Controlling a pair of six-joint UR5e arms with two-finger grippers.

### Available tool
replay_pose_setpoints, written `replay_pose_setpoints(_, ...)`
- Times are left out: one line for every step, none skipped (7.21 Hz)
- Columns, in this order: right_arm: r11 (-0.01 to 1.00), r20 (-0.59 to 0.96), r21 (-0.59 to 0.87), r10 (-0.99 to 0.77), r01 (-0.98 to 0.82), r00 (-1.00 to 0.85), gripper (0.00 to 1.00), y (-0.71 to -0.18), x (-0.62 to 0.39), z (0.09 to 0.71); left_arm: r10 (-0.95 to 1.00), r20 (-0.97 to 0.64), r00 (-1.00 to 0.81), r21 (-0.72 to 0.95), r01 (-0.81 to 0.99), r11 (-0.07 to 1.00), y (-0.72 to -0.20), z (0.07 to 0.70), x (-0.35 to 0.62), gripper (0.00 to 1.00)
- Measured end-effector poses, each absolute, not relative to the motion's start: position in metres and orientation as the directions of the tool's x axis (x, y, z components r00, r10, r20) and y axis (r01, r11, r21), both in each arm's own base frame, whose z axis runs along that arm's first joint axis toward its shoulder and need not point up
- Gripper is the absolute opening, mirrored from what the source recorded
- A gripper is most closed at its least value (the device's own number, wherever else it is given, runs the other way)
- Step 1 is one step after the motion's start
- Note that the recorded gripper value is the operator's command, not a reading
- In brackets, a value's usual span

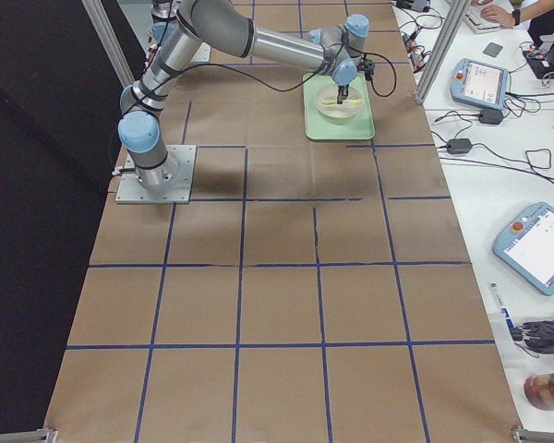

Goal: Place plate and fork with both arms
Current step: 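Lift the fork and lower it onto the tray beside the plate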

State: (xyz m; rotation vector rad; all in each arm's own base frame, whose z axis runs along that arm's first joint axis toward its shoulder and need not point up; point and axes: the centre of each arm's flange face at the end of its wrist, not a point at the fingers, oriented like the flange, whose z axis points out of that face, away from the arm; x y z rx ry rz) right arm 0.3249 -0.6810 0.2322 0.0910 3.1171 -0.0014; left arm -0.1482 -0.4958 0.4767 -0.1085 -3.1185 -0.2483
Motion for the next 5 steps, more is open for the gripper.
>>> replay_pose_setpoints(0.998,-0.022,0.005,0.061,0.061,-0.998,0.0,-0.677,0.323,0.247,0.068,0.017,-0.998,0.158,0.07,0.985,-0.496,0.477,-0.148,1.0)
replay_pose_setpoints(0.998,-0.016,0.014,0.058,0.058,-0.998,0.0,-0.671,0.317,0.256,0.068,0.018,-0.998,0.157,0.07,0.985,-0.496,0.477,-0.148,1.0)
replay_pose_setpoints(0.998,-0.007,0.025,0.052,0.052,-0.999,0.0,-0.665,0.304,0.26,0.068,0.018,-0.998,0.156,0.07,0.985,-0.497,0.477,-0.149,1.0)
replay_pose_setpoints(0.998,-0.001,0.035,0.053,0.053,-0.999,0.0,-0.657,0.279,0.265,0.068,0.018,-0.997,0.156,0.07,0.985,-0.497,0.477,-0.149,1.0)
replay_pose_setpoints(0.998,-0.001,0.041,0.056,0.056,-0.998,0.01,-0.653,0.247,0.268,0.069,0.017,-0.997,0.157,0.071,0.985,-0.496,0.477,-0.149,1.0)
